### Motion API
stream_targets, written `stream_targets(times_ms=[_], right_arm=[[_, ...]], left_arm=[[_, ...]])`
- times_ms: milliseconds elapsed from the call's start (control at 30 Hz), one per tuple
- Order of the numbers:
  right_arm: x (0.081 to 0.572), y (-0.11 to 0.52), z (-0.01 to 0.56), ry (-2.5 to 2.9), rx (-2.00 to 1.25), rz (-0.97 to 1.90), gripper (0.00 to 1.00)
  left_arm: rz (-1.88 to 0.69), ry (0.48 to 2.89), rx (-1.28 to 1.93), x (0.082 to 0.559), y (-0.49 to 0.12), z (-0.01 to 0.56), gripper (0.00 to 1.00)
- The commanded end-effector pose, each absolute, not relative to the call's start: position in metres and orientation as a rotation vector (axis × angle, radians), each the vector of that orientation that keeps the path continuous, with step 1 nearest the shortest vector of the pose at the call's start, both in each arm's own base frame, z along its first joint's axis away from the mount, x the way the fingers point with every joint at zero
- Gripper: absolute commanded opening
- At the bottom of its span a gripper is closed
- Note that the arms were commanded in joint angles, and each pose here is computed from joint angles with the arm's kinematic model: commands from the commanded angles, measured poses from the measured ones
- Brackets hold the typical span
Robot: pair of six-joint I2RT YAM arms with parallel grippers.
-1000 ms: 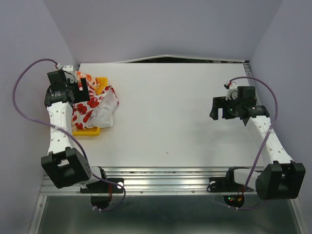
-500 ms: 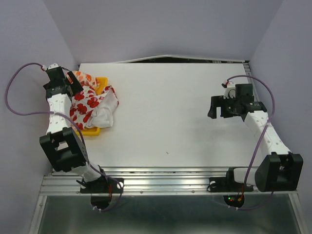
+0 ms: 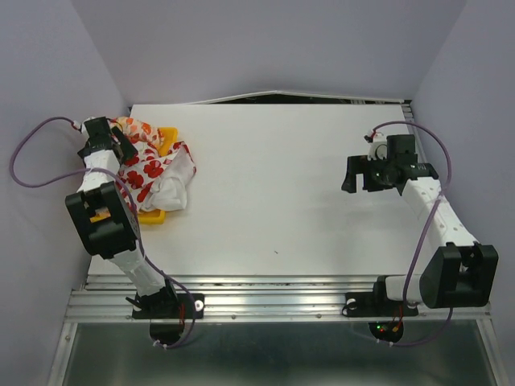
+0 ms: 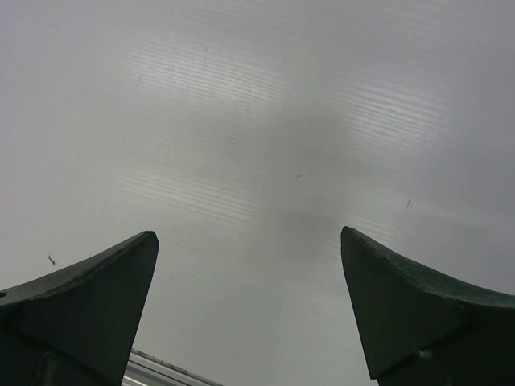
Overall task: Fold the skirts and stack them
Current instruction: Grab the skirt from the pile, then move the skirt to the center of the board
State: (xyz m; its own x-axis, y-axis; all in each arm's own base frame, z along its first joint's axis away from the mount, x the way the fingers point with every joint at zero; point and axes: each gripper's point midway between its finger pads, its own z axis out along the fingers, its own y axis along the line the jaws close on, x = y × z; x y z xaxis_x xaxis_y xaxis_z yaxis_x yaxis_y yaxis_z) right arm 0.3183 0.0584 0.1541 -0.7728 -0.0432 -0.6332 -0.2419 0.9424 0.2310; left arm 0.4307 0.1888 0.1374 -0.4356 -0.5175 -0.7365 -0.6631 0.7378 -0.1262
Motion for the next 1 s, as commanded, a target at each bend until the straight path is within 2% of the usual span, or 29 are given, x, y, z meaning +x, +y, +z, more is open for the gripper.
stream_targets(times_ms=[0,33,100,133,200,233,433,467,567,600,700,800,967], right_arm=[[0.333,0.058,0.179,2.367,-0.216,0.379,1.00],[0.333,0.058,0.179,2.369,-0.217,0.376,1.00],[0.335,0.056,0.180,2.367,-0.213,0.365,1.00],[0.336,0.055,0.180,2.366,-0.209,0.358,1.00],[0.338,0.054,0.182,2.363,-0.206,0.344,1.00],[0.339,0.054,0.183,2.363,-0.203,0.345,1.00],[0.343,0.051,0.192,2.345,-0.184,0.325,1.00],[0.346,0.047,0.190,2.355,-0.163,0.299,1.00],[0.354,0.024,0.181,2.391,-0.089,0.163,1.00],[0.356,0.020,0.181,2.395,-0.067,0.159,1.00],[0.364,0.009,0.184,2.393,-0.010,0.209,1.00],[0.370,0.005,0.185,2.402,0.016,0.310,1.00],[0.370,0.022,0.170,2.448,-0.013,0.475,1.00]], left_arm=[[0.229,2.133,-0.936,0.443,0.197,0.119,0.98],[0.221,2.146,-0.932,0.444,0.196,0.114,0.98],[0.180,2.167,-0.908,0.450,0.191,0.107,0.78],[0.165,2.169,-0.898,0.451,0.189,0.108,0.54],[0.095,2.138,-0.837,0.458,0.180,0.126,0.23],[0.074,2.112,-0.811,0.460,0.175,0.137,0.00],[-0.063,1.861,-0.348,0.462,0.089,0.279,0.00],[-0.060,1.811,-0.179,0.458,0.050,0.311,0.00],[-0.062,1.746,0.083,0.445,-0.015,0.347,0.00],[-0.105,1.735,0.256,0.438,-0.066,0.347,0.00],[-0.176,1.756,0.592,0.414,-0.152,0.320,0.00],[-0.191,1.850,0.905,0.381,-0.219,0.252,0.00],[-0.207,2.016,1.337,0.316,-0.281,0.117,0.00]])
